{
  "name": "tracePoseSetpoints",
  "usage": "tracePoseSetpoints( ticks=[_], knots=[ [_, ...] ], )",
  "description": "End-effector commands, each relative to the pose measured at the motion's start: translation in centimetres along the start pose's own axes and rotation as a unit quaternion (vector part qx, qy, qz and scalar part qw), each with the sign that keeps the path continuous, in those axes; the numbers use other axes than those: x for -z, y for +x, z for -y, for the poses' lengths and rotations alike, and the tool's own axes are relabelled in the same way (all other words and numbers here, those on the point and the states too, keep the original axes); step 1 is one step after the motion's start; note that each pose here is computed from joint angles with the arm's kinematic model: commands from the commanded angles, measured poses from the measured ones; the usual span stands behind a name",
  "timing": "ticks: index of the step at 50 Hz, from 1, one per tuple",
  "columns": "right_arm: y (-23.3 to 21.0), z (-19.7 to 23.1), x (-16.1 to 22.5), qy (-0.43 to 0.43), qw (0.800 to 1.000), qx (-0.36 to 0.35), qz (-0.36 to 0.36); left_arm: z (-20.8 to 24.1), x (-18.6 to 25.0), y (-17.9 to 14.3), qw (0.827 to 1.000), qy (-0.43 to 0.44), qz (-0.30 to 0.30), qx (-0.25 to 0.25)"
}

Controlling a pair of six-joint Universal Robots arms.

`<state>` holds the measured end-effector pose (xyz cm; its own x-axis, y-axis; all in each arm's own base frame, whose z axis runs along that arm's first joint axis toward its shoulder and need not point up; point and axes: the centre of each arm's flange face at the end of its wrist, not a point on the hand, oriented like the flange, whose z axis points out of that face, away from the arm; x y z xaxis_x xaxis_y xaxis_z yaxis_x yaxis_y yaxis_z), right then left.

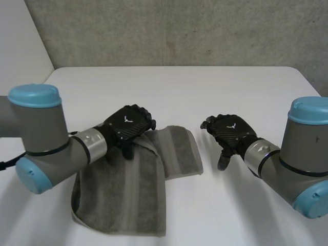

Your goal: Fold the towel.

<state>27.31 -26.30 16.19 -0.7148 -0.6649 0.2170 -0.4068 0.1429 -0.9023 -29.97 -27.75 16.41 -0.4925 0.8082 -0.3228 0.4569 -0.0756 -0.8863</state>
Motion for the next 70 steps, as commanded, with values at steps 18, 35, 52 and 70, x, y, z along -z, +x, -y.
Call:
tracePoseSetpoints(
  ticks=[18,35,52,70],
  knots=[
    [-2.9,-0.2,-4.2,0.041,0.999,-0.019,0.011,-0.1,-2.0,0.9,1.0,0.018,0.002,-0.018],
    [-3.6,-1.3,-7.6,0.026,0.998,-0.057,0.012,-1.5,-1.0,-0.8,1.0,-0.005,0.021,-0.002],
    [-2.0,2.5,-5.3,0.07,0.991,-0.106,0.031,0.4,3.2,-2.7,0.999,0.01,0.054,0.003],
    [3.1,3.8,1.0,0.057,0.998,-0.022,0.025,1.0,6.8,-4.4,0.996,0.04,0.08,0.027]
  ],
)
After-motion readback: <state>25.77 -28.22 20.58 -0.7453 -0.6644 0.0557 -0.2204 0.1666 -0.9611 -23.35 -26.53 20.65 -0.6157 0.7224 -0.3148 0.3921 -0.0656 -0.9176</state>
